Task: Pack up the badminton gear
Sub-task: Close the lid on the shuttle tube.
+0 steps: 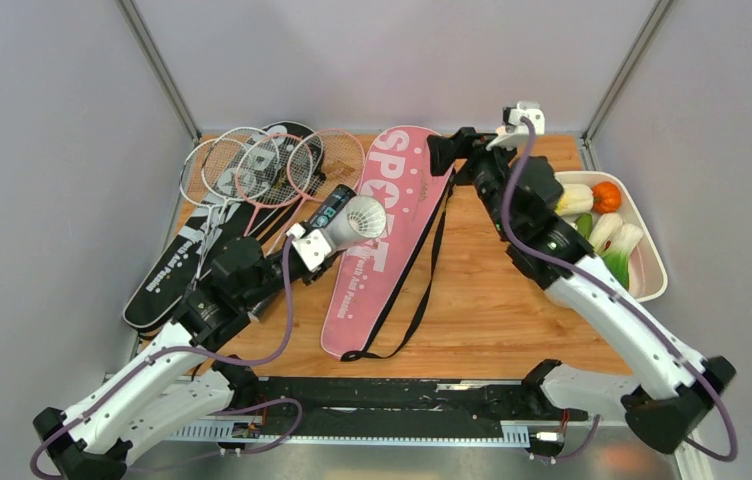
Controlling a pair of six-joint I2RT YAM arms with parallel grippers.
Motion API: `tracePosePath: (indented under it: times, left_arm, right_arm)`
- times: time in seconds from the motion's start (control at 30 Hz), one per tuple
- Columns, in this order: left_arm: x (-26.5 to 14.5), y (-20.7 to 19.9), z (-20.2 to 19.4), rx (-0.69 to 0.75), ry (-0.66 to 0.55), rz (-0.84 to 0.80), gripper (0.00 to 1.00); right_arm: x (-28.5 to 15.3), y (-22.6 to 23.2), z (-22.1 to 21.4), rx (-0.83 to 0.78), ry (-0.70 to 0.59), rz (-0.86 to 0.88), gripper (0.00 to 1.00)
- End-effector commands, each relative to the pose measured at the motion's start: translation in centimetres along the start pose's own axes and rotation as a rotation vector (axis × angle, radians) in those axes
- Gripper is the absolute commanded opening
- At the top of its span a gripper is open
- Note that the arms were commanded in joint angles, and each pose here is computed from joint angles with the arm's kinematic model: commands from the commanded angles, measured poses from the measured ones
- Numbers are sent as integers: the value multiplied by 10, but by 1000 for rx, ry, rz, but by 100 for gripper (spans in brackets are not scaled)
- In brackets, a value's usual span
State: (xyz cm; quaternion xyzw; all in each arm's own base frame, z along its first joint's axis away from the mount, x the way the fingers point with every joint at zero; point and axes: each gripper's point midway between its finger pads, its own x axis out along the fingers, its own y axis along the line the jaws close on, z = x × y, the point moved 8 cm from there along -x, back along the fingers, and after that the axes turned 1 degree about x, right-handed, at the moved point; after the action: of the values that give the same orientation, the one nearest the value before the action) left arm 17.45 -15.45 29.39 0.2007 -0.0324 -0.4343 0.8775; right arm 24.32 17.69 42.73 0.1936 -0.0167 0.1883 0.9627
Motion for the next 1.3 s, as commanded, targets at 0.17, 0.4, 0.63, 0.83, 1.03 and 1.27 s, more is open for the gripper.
tracePosePath:
  times: [0.17,0.4,0.63,0.83,1.03,1.27]
  left_arm:
    - [-11,6,13,-26,-177,125,27]
    - [-17,5,9,-22,-183,149,27]
    - [-20,4,9,-21,-204,153,27]
    - [-22,1,10,-33,-230,132,27]
    - [-21,-1,9,-40,-234,123,27]
    - [-20,0,9,-37,-231,122,27]
  right_arm:
    - [125,-92,-71,145,-7,-388,74]
    - [206,-135,-144,187,120,-441,71]
    - [277,-162,-203,249,169,-389,66]
    - [318,-179,-245,204,145,-381,62]
    - [333,-196,-287,214,145,-405,59]
    - [336,-189,-327,223,193,-381,57]
